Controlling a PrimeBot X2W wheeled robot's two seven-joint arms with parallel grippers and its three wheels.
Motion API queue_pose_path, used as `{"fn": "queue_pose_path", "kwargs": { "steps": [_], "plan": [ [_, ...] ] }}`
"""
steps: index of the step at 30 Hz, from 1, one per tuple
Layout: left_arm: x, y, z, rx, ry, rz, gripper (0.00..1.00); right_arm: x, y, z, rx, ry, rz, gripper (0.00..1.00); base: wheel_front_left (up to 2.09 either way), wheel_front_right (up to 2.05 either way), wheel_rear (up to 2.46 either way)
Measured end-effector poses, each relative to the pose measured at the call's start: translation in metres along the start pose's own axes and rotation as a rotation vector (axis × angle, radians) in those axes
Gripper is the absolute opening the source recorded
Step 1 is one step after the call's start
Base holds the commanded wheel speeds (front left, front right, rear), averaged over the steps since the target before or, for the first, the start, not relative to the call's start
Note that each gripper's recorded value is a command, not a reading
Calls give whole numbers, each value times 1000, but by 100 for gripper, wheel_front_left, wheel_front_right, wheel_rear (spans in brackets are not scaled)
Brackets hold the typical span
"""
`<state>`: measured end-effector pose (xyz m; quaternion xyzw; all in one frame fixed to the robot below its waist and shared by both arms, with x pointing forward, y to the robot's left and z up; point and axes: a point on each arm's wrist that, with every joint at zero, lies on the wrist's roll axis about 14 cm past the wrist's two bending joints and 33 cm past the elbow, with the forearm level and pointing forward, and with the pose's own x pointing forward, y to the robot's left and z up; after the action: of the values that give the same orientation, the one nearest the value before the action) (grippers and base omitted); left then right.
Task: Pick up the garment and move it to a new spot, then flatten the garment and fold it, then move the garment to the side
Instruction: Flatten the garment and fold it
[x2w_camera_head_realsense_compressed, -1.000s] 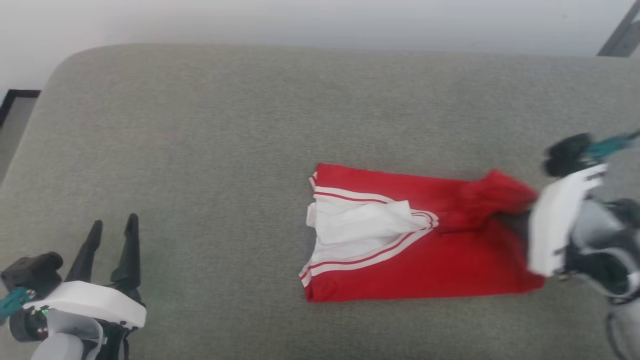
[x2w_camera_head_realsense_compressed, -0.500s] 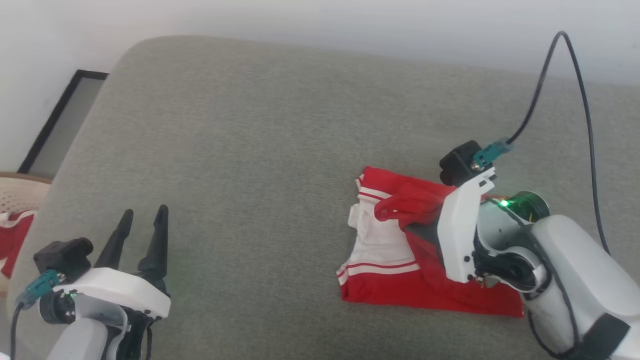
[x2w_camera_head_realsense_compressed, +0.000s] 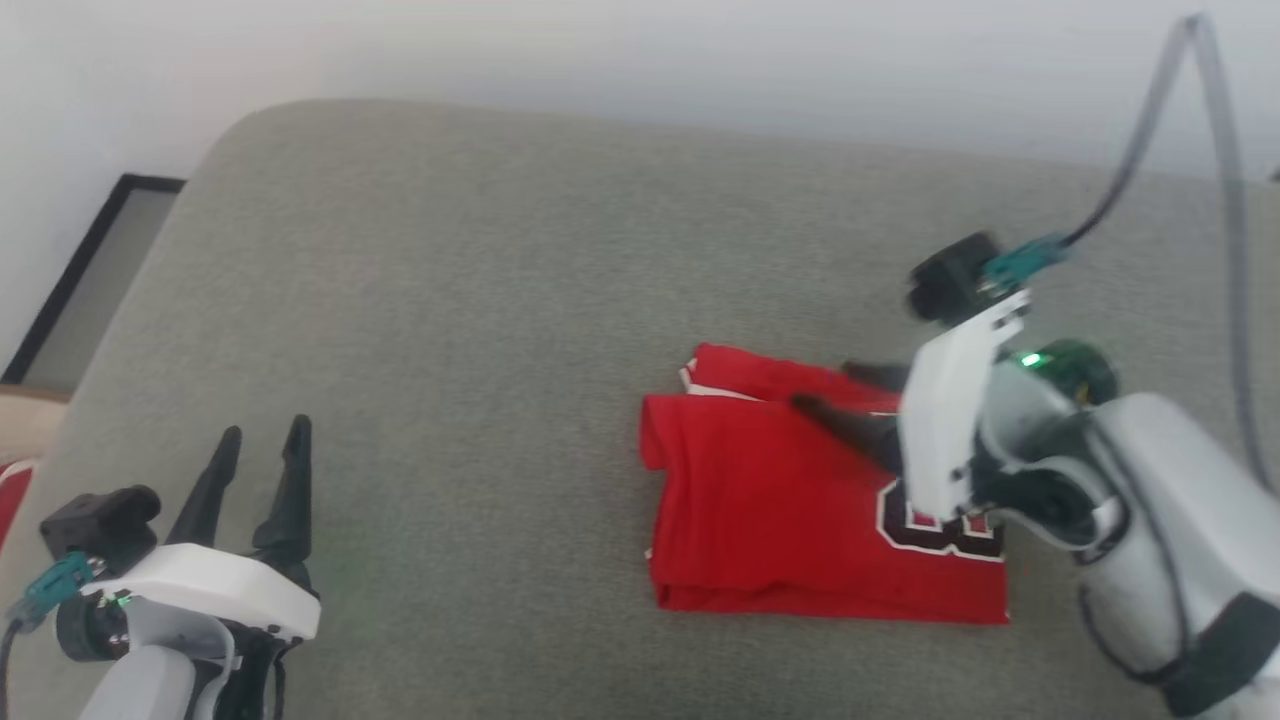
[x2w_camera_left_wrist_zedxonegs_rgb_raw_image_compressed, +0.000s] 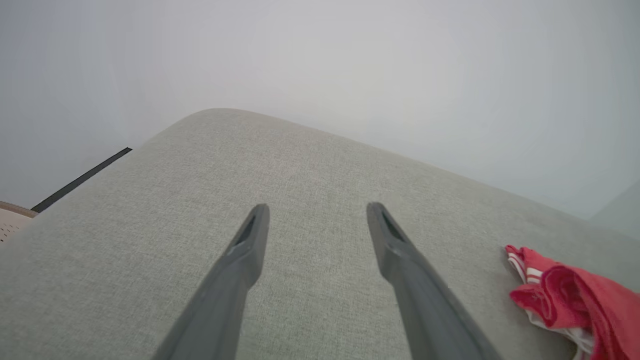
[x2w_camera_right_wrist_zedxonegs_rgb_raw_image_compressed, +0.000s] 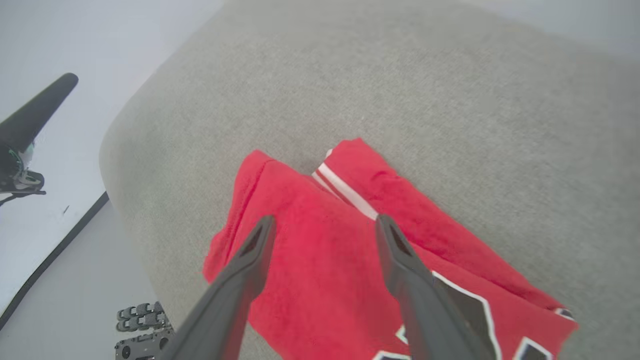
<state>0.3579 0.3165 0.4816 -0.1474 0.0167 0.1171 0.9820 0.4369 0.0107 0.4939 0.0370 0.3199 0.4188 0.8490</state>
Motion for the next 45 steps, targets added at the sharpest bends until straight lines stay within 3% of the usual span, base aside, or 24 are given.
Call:
{"fn": "queue_pose_path", "kwargs": {
  "steps": [9, 20, 32, 45],
  "plan": [
    [13, -20, 0, 17, -1, -63, 100, -72, -68, 25, -9, -229, -237, 100, 0, 0, 0],
    [19, -35, -1, 54, 7, -120, 100, -169, -126, 8, -34, -537, -542, 100, 0, 0, 0],
    [10, -38, 1, 93, 5, -156, 100, -210, -139, -42, -65, -639, -700, 100, 0, 0, 0],
    [-2, -28, 12, 107, -29, -145, 100, -230, -133, -64, -33, -707, -765, 100, 0, 0, 0]
  ]
}}
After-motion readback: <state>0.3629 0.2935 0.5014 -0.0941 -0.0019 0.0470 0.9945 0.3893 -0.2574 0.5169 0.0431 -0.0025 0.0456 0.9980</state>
